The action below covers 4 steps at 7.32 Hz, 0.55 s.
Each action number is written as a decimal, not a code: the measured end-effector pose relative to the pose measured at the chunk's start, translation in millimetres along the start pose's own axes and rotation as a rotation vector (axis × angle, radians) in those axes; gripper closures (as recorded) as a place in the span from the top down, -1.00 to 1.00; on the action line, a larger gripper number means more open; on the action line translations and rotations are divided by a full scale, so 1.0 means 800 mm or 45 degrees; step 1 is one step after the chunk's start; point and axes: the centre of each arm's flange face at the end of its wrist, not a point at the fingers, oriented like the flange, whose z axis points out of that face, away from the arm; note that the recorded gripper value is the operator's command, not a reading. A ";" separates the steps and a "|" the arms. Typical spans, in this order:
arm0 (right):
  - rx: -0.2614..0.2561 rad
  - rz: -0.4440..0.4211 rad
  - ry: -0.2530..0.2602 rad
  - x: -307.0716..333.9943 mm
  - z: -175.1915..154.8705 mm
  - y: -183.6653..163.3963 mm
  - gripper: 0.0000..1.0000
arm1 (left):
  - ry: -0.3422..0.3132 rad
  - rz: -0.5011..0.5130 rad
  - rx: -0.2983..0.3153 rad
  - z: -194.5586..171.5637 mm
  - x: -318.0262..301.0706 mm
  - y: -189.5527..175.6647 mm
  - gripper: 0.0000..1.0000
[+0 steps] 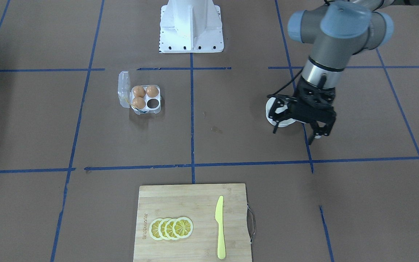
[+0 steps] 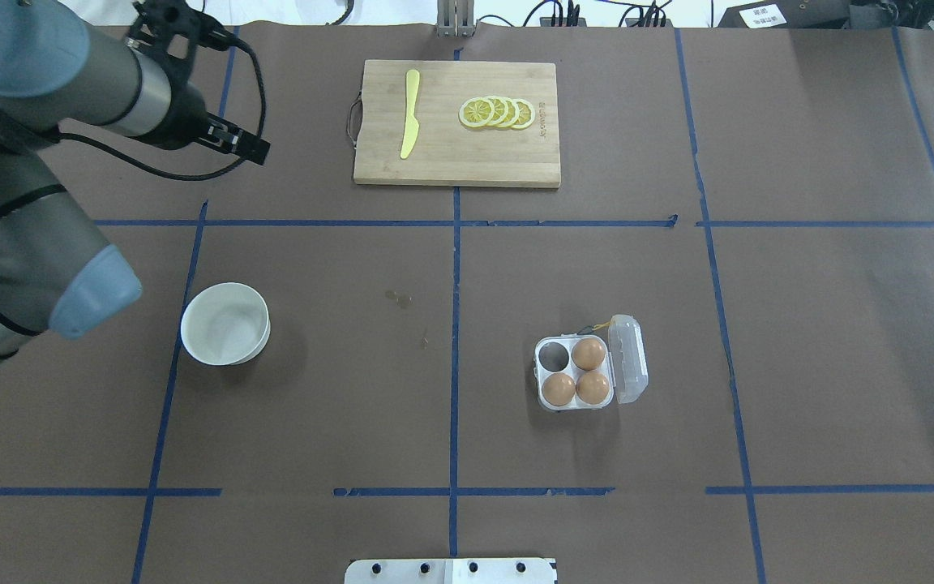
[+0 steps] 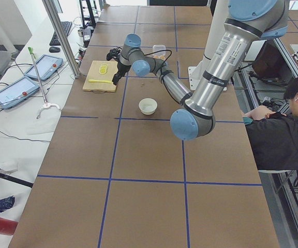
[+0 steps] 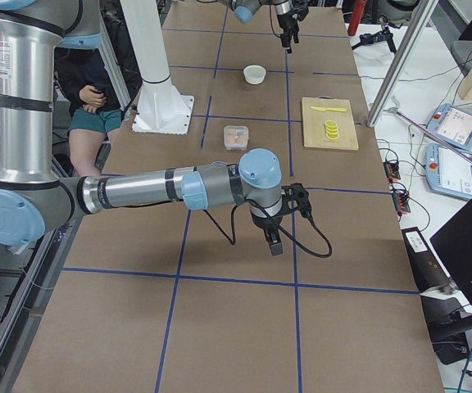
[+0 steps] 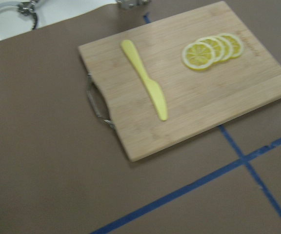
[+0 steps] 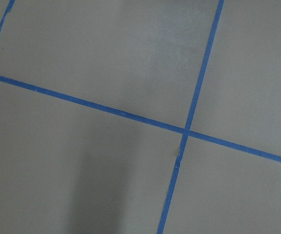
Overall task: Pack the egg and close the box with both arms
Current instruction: 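Raise the left gripper and withdraw it off the table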
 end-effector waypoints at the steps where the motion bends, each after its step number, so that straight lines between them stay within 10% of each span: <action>1: 0.001 0.003 -0.001 0.000 0.000 0.000 1.00 | -0.058 -0.050 -0.036 0.002 -0.059 0.012 1.00; 4: 0.001 0.002 0.000 0.000 0.000 -0.001 1.00 | -0.097 -0.193 -0.243 0.021 -0.241 0.048 1.00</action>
